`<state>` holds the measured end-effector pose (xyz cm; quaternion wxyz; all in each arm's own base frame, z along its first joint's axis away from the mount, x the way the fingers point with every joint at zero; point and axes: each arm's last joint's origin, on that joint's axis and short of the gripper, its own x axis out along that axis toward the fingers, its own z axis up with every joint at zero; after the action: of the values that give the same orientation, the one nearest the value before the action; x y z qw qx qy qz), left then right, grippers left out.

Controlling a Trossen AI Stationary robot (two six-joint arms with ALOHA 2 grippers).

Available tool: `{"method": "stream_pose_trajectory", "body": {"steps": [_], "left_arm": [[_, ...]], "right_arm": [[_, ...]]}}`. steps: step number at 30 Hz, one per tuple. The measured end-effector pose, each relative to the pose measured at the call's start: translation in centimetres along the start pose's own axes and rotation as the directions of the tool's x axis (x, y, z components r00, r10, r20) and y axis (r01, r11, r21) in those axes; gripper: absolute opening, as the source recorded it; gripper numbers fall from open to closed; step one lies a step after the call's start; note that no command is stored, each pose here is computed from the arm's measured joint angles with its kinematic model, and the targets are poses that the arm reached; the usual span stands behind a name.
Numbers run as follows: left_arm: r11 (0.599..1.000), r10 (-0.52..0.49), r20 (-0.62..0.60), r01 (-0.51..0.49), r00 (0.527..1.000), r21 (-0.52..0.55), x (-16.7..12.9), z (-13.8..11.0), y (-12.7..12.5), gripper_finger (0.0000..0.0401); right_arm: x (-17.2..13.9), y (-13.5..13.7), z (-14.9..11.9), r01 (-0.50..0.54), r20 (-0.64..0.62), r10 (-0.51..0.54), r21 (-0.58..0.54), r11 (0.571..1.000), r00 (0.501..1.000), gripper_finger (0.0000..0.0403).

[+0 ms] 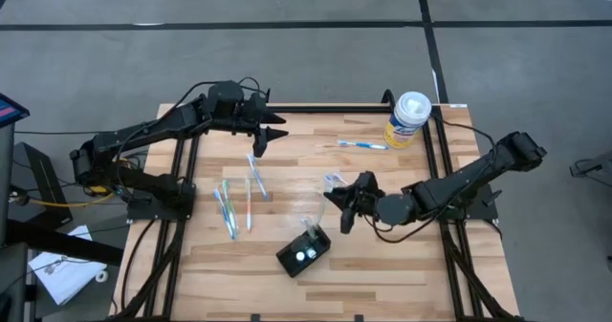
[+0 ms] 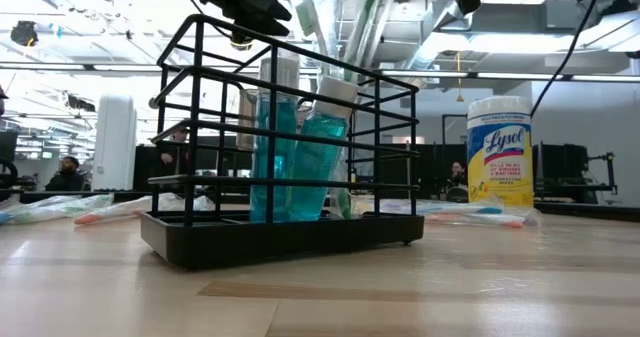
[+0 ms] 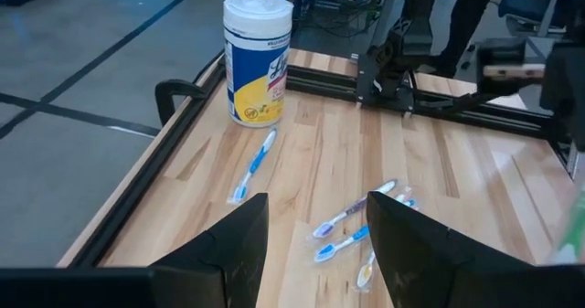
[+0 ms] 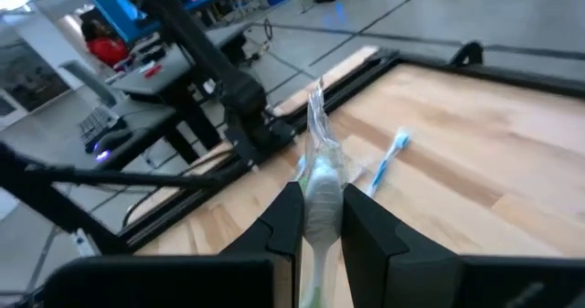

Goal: Pick & Place toothbrushing station
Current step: Put the green toothbrush into the mesh organizer

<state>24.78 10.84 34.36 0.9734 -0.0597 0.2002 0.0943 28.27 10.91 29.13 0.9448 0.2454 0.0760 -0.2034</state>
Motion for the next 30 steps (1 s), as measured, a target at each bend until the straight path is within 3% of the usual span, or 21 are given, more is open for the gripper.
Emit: {"method": "stream_pose_trajectory", "body": {"steps": [10, 30], "left_arm": [[1.0, -0.003, 0.0, 0.003, 1.0, 0.01, 0.0, 0.0, 0.0, 0.0182], [1.0, -0.006, 0.001, 0.006, 1.0, 0.024, 0.0, 0.0, 0.0, 0.0182]], "right_arm": [[1.5, -0.1, -2.1, 0.023, -0.062, -0.024, -0.016, 1.0, 0.998, 0.0041], [2.6, -1.1, -1.6, 0.063, -0.06, -0.07, -0.107, 0.992, 0.996, 0.0041]]}}
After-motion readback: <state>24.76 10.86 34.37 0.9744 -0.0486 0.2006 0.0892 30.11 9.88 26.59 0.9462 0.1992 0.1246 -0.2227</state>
